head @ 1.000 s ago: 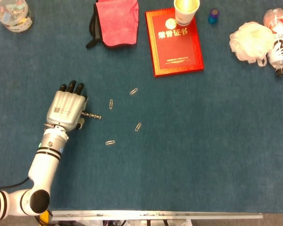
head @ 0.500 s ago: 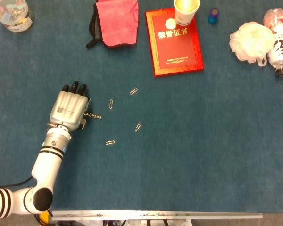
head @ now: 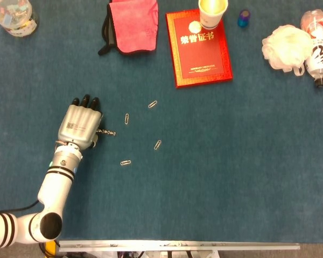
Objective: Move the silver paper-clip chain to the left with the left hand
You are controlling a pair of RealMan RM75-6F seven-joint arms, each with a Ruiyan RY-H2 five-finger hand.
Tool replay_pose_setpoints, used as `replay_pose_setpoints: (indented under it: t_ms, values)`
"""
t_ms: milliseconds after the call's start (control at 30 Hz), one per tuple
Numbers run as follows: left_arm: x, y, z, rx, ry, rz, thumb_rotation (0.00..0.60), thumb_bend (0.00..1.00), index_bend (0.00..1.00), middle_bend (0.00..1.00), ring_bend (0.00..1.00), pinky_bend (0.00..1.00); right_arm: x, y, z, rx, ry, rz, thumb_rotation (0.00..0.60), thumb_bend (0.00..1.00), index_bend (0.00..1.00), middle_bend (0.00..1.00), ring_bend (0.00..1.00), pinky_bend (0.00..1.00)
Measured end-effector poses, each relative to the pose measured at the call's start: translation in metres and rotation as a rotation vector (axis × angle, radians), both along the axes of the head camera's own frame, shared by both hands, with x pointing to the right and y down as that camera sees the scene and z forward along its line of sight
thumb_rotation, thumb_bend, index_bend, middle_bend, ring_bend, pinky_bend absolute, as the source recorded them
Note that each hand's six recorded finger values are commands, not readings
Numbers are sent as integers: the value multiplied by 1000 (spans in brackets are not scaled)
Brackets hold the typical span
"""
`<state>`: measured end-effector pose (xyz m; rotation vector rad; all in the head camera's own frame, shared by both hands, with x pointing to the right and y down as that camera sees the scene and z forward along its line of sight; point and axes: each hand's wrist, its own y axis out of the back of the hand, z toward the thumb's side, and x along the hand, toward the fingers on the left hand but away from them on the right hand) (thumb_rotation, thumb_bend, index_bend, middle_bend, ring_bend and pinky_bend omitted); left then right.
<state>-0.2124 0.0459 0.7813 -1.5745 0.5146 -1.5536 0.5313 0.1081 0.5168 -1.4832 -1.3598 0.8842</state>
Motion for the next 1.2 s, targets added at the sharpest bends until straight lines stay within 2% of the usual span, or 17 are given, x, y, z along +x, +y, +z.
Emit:
replay_pose_setpoints:
  t_ms: [533,1200]
  values:
    - [0,0,1,-11,-19,5,600,325,529,162,98,190,1,0,0,1,-1,3,600,969,491,431,370,442]
    - [6,3,-12,19,-16,24,600,326,577,162,98,190,1,1,-2,5,-7,0,600,969,491,431,370,442]
